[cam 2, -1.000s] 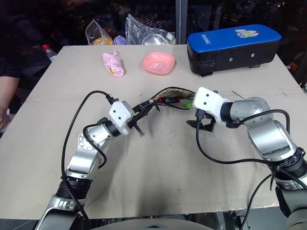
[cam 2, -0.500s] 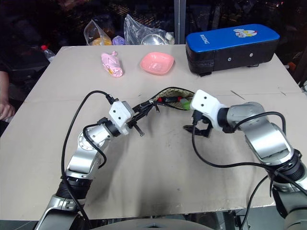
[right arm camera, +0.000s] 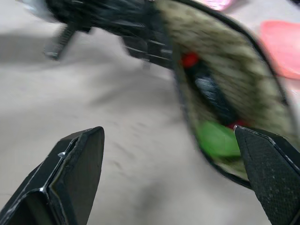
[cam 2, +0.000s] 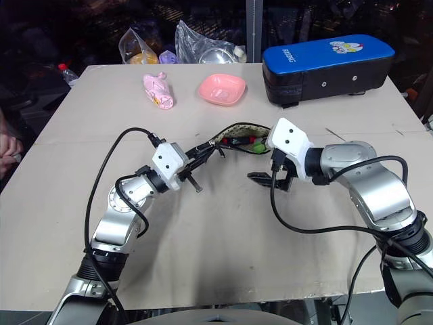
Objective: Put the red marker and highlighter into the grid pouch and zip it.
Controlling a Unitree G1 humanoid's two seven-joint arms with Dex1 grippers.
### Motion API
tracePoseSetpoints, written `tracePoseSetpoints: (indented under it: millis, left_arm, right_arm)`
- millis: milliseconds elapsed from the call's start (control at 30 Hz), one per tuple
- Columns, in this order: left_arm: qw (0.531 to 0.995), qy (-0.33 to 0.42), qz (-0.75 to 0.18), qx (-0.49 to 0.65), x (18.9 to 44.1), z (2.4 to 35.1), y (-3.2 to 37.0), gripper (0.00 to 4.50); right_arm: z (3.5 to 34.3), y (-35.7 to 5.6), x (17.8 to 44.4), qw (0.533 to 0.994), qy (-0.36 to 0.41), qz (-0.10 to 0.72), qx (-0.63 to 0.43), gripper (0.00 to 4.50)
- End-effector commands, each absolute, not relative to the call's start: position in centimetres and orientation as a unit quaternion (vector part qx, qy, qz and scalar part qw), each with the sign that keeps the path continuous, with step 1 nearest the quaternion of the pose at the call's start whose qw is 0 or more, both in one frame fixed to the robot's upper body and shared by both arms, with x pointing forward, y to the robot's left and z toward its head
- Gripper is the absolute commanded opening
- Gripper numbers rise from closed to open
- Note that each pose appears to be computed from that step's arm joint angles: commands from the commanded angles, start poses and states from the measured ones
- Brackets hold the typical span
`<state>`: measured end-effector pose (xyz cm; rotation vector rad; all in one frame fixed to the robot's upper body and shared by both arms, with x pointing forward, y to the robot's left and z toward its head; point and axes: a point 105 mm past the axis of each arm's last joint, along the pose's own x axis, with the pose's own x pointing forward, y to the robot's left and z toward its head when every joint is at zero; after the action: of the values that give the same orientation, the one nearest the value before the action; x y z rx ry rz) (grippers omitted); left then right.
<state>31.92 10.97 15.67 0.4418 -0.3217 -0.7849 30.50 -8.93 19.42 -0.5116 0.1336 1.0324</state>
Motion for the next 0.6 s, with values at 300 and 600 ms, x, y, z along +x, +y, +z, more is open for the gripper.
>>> tracePoseSetpoints:
  millis: [300,600]
  left_arm:
    - [0.885,-0.184,-0.374,0.206,31.8,17.1,10.6,0.0]
    - [0.889,-0.186,-0.371,0.192,31.8,17.2,10.2,0.0]
  right_arm:
    - [22.7,-3.3,28.8,0.842,-0.001,0.529,-0.106,4.47]
    - [19.2,-3.2,26.5,0.812,0.112,0.571,-0.051,4.47]
